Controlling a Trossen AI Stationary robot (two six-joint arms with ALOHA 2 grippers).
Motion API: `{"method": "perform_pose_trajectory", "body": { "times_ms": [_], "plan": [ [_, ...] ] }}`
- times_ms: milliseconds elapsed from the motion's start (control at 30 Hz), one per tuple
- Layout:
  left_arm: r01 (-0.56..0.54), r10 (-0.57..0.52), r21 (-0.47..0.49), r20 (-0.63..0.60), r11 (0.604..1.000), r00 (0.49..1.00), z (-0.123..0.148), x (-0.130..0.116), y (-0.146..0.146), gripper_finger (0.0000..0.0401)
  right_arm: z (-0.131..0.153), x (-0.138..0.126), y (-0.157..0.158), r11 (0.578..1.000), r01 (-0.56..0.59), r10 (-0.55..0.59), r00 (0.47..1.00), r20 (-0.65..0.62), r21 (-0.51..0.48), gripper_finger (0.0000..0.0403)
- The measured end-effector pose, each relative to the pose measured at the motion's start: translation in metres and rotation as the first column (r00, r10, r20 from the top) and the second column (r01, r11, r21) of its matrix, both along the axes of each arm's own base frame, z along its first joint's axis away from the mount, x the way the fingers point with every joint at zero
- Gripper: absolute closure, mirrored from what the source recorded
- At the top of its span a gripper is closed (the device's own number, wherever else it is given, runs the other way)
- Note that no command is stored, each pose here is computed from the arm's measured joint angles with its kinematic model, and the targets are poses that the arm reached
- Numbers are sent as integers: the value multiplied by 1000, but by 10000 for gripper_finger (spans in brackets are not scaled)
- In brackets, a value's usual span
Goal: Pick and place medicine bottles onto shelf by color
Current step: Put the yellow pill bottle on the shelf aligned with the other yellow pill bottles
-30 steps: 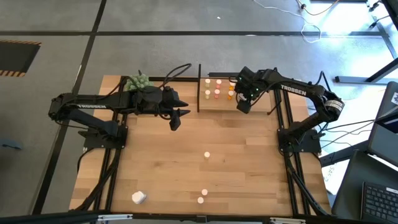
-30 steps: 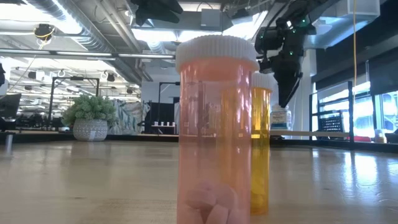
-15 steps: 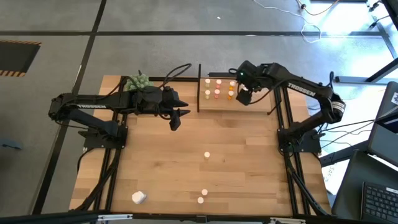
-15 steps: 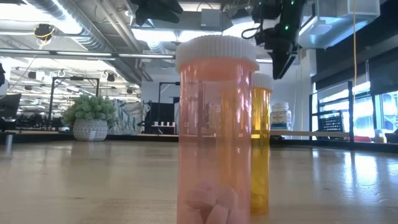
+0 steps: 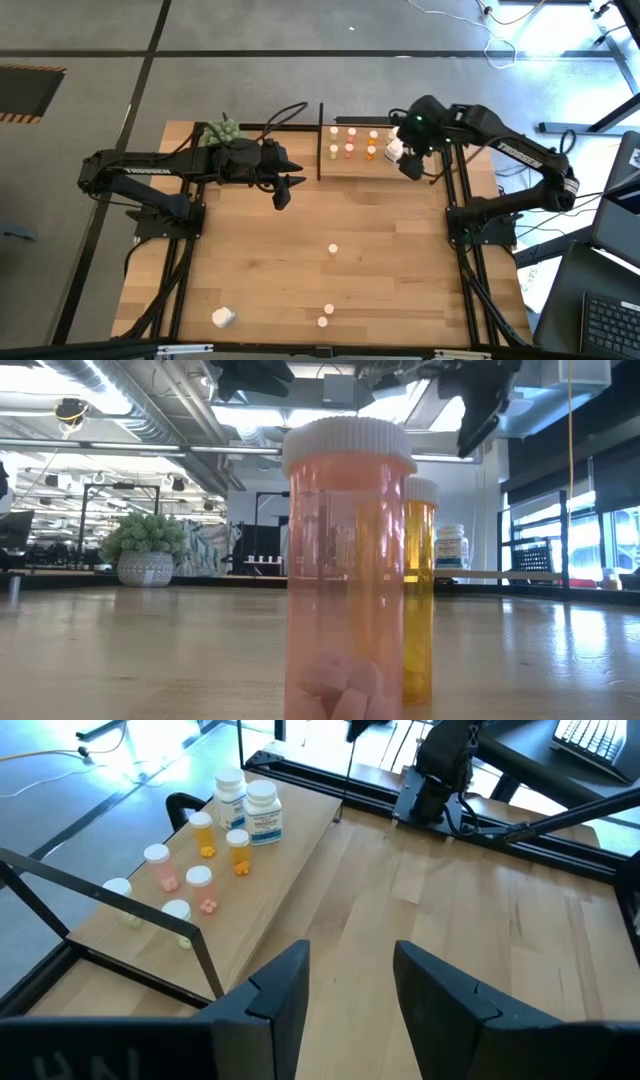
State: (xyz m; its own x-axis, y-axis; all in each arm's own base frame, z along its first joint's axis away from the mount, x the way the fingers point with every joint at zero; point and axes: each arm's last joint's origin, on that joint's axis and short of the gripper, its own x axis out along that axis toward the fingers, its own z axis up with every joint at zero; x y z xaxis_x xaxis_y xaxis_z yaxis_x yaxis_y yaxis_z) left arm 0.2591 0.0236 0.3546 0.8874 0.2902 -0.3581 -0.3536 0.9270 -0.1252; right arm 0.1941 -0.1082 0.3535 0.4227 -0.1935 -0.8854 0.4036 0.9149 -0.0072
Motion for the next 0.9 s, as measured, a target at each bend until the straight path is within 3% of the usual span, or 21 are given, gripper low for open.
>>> {"method": "perform_pose_trajectory", "body": {
  "times_ms": [167, 333, 600, 800, 900],
  "plan": [
    [0, 0, 0, 0, 1000, 1000, 0, 0, 0, 260, 11, -11, 21, 995, -98, 98, 993, 68, -12, 130],
    [0, 0, 0, 0, 1000, 1000, 0, 0, 0, 260, 16, -15, 41, 964, -244, 257, 957, 131, -107, 130],
    [0, 0, 0, 0, 1000, 1000, 0, 0, 0, 260, 6, -8, 64, 866, -458, 487, 864, 128, -204, 130],
    [0, 0, 0, 0, 1000, 1000, 0, 0, 0, 260, 4, -1, 80, 761, -623, 649, 731, 211, -179, 130],
    [0, 0, 0, 0, 1000, 1000, 0, 0, 0, 260, 5, 3, 87, 730, -660, 683, 689, 244, -179, 130]
  ]
}}
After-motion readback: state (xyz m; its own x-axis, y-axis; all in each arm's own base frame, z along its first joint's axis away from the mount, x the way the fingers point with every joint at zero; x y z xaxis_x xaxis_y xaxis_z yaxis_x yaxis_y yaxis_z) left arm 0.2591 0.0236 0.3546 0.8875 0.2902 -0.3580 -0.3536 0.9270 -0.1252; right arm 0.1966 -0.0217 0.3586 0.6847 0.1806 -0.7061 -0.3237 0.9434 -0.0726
